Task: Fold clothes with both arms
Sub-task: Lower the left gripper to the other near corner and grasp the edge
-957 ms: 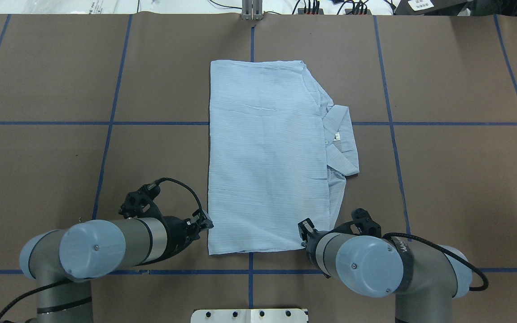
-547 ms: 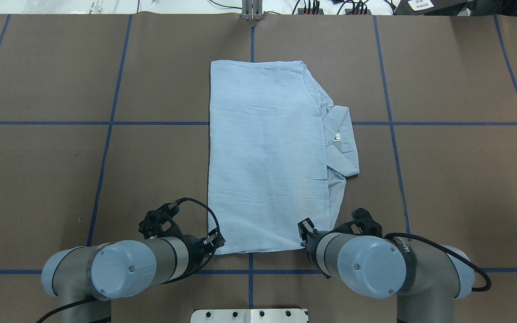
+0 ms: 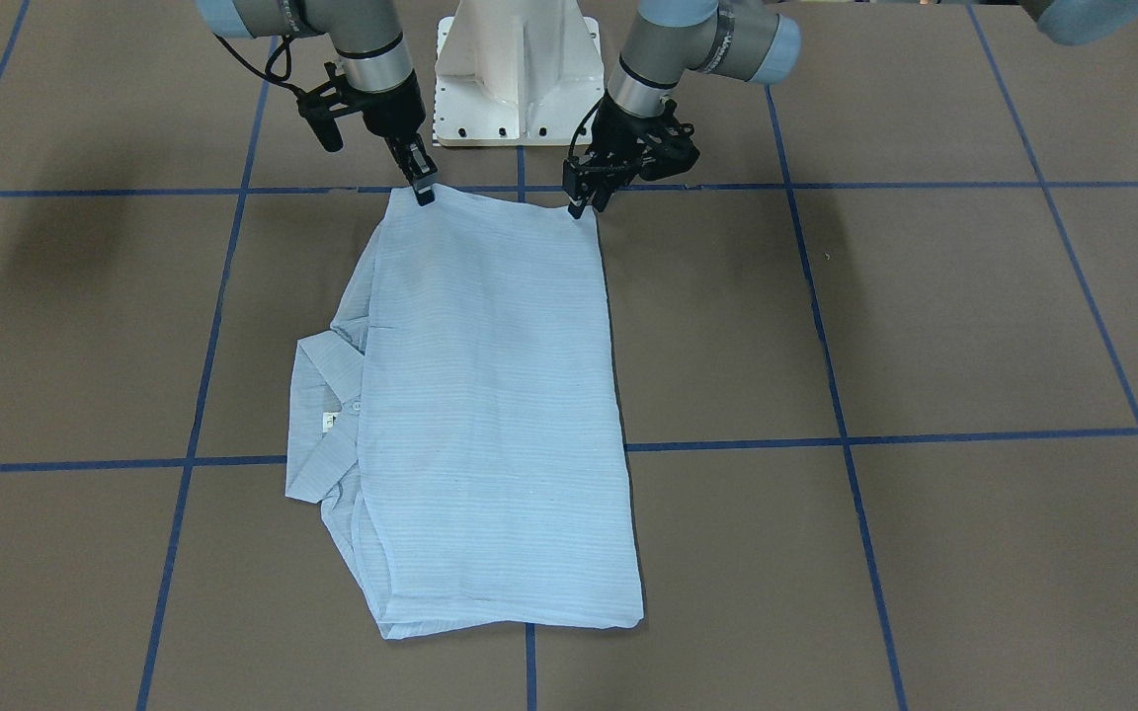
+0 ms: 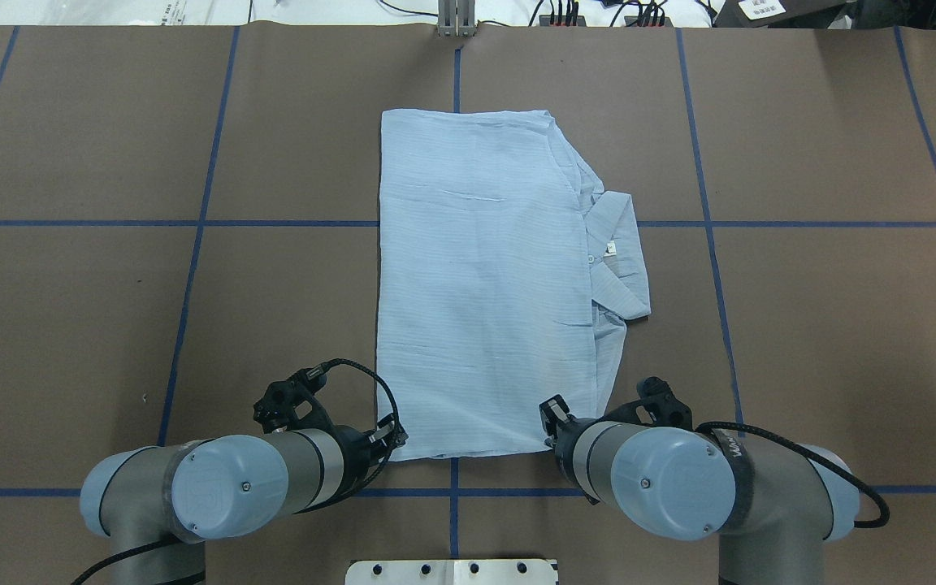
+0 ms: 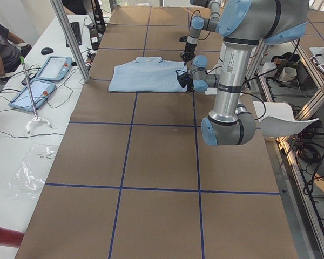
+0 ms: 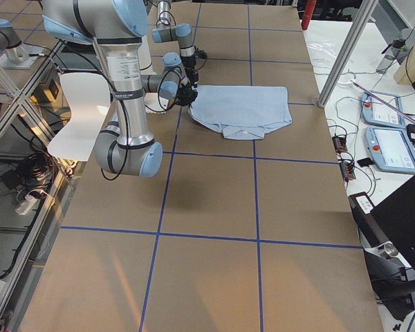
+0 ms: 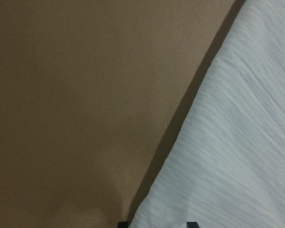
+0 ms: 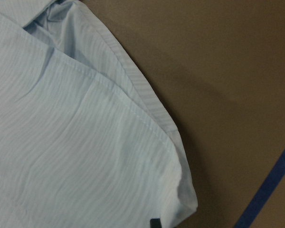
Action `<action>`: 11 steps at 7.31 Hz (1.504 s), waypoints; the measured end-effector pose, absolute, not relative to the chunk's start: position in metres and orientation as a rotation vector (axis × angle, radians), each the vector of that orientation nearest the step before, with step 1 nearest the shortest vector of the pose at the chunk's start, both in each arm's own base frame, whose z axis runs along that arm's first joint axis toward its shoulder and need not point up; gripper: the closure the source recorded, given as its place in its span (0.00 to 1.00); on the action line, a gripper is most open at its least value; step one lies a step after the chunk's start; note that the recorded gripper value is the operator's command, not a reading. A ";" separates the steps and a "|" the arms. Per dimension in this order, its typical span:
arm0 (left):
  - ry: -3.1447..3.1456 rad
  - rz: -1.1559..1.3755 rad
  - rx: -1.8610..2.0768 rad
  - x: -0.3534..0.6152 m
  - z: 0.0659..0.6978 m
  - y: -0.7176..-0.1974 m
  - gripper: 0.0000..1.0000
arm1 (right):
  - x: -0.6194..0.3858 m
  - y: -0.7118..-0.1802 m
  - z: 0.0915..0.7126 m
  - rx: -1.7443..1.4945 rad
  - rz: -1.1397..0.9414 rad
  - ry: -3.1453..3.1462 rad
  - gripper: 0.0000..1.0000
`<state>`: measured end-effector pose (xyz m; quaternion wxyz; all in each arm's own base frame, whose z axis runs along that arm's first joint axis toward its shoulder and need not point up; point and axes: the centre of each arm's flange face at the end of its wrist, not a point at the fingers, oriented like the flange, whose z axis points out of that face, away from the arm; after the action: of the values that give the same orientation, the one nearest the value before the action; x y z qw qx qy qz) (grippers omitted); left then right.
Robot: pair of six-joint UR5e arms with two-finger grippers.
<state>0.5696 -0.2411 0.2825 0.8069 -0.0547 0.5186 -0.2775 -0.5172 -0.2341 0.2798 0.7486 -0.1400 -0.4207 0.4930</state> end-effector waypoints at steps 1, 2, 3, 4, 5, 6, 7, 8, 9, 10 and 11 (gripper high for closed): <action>1.108 -0.594 -0.116 0.572 0.283 -0.241 0.57 | -0.517 -0.234 0.280 -0.306 1.078 -0.920 1.00; 1.106 -0.594 -0.116 0.573 0.281 -0.242 1.00 | -0.517 -0.234 0.279 -0.307 1.078 -0.921 1.00; 1.101 -0.595 -0.116 0.574 0.279 -0.242 1.00 | -0.517 -0.234 0.278 -0.309 1.077 -0.923 1.00; 1.096 -0.596 -0.116 0.575 0.275 -0.242 1.00 | -0.516 -0.234 0.278 -0.309 1.077 -0.924 1.00; 1.095 -0.596 -0.116 0.575 0.272 -0.242 1.00 | -0.516 -0.234 0.278 -0.309 1.077 -0.924 1.00; 1.106 -0.594 -0.119 0.572 0.265 -0.242 1.00 | -0.516 -0.234 0.277 -0.309 1.077 -0.925 1.00; 1.125 -0.592 -0.122 0.565 0.254 -0.242 1.00 | -0.515 -0.234 0.276 -0.311 1.078 -0.927 1.00; 1.142 -0.589 -0.125 0.552 0.240 -0.241 1.00 | -0.509 -0.233 0.274 -0.312 1.077 -0.930 1.00; 1.161 -0.588 -0.129 0.534 0.222 -0.238 1.00 | -0.493 -0.224 0.268 -0.318 1.069 -0.928 1.00; 1.188 -0.590 -0.148 0.515 0.203 -0.233 1.00 | -0.472 -0.211 0.259 -0.332 1.057 -0.922 1.00; 1.226 -0.591 -0.186 0.491 0.180 -0.227 1.00 | -0.449 -0.200 0.245 -0.352 1.052 -0.925 1.00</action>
<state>0.4915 -0.2267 0.1800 0.7733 -0.0860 0.5659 -0.2727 -0.4489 -0.2003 0.2446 0.7504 -0.1609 -0.4232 0.4815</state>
